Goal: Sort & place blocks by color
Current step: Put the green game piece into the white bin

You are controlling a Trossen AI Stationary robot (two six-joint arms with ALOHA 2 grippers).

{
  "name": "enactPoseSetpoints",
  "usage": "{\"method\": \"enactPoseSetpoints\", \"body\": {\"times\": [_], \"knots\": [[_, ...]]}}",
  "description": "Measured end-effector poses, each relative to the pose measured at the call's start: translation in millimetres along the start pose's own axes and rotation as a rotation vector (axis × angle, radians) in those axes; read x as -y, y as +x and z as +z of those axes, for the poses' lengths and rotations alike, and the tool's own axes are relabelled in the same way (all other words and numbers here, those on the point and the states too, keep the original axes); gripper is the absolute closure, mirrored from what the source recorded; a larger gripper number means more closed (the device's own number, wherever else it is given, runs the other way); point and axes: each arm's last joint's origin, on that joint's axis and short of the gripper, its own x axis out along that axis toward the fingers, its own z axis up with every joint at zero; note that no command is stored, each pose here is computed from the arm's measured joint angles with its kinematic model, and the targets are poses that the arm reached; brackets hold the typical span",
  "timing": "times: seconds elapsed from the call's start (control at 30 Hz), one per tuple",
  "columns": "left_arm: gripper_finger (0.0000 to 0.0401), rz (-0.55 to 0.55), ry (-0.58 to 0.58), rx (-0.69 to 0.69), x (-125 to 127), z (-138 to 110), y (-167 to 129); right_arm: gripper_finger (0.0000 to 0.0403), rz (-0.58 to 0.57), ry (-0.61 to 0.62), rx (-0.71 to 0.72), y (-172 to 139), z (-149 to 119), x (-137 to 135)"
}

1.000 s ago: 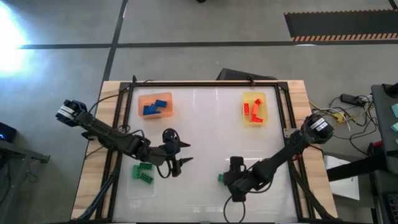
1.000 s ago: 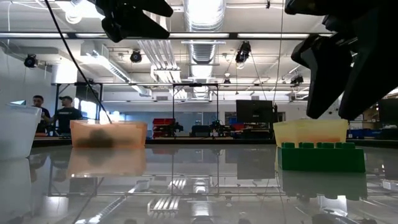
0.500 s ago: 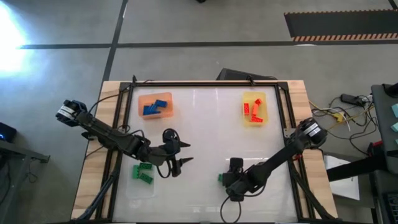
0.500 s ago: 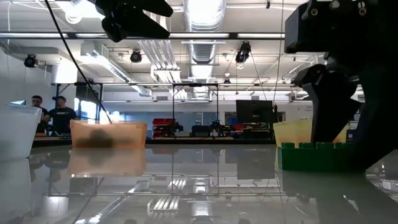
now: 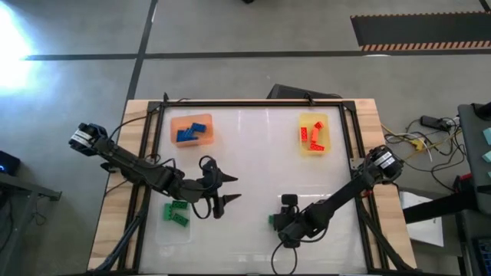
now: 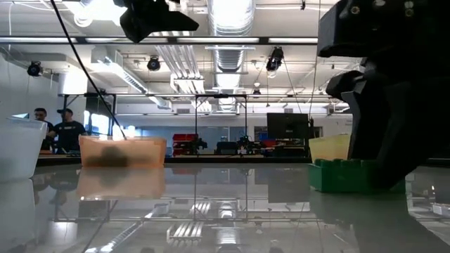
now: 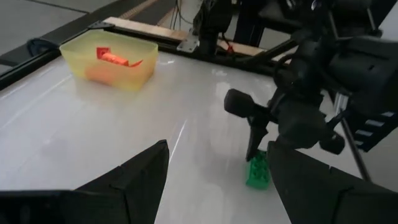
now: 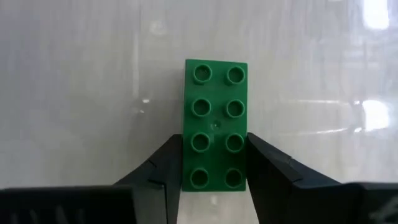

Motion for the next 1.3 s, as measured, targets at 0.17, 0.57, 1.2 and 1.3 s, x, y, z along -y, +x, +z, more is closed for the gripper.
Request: {"method": "enactPoseSetpoints", "body": {"times": [0.17,0.57,1.2,1.3], "knots": [[0.0146,-0.012,-0.010,0.027,1,3,0,0.0278,-0.075,-0.146,0.055,-13,0,5],[0.0146,-0.062,0.062,0.167,6,12,-1,0.0278,-0.061,-0.262,0.620,-54,17,36],[0.0146,-0.110,0.186,0.474,32,-18,47,0.0278,0.051,-0.109,1.314,-71,21,91],[0.0146,-0.111,0.158,0.525,34,-17,52,0.0278,0.042,-0.117,1.309,-70,21,91]]}}
